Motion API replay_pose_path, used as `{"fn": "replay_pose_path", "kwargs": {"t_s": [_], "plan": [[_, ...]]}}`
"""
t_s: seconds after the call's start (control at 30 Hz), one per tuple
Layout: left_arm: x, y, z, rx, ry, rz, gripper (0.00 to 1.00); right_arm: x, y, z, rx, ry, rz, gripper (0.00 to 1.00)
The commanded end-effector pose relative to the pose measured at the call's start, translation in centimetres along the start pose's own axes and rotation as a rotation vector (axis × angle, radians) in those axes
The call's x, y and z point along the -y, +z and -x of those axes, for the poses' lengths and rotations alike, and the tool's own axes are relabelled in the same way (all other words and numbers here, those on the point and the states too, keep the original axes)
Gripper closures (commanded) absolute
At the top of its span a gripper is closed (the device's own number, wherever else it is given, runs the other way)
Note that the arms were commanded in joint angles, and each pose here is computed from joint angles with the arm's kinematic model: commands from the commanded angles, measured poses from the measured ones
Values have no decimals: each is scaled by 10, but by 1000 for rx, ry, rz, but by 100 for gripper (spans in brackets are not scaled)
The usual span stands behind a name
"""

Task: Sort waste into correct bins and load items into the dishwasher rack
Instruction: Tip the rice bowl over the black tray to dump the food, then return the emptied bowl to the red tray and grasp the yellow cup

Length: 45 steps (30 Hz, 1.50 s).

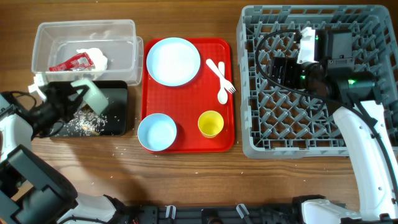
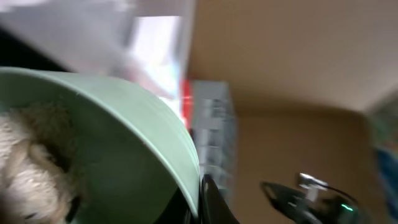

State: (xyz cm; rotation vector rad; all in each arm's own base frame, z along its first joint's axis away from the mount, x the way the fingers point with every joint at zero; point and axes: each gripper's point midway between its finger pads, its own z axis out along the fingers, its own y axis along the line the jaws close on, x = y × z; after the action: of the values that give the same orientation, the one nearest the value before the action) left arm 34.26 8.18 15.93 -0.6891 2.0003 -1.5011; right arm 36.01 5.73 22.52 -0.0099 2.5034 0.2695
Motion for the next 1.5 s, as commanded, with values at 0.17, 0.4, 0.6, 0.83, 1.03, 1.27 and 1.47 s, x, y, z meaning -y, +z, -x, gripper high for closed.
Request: {"fn": "replay_pose_path", "kwargs": {"t_s": [0.17, 0.4, 0.6, 0.83, 1.03, 1.27, 1.47], "plan": [[44, -12, -1, -21, -125, -243, 96, -5, -2, 5, 5, 8, 19, 0], [41, -19, 6, -11, -245, -239, 96, -5, -2, 5, 5, 8, 19, 0], [36, -19, 11, 2, -254, -203, 96, -5, -2, 5, 6, 8, 20, 0], [38, -9, 12, -6, -314, -142, 96, -5, -2, 6, 12, 6, 20, 0], [90, 37, -5, -18, -96, 38, 96, -6, 0, 11, 27, 23, 23, 0], [130, 148, -76, -86, 234, 274, 96, -3, 8, 2, -19, 29, 16, 0], [67, 220, -156, -137, 530, 637, 96, -1, 16, -6, -49, 34, 12, 0]]}}
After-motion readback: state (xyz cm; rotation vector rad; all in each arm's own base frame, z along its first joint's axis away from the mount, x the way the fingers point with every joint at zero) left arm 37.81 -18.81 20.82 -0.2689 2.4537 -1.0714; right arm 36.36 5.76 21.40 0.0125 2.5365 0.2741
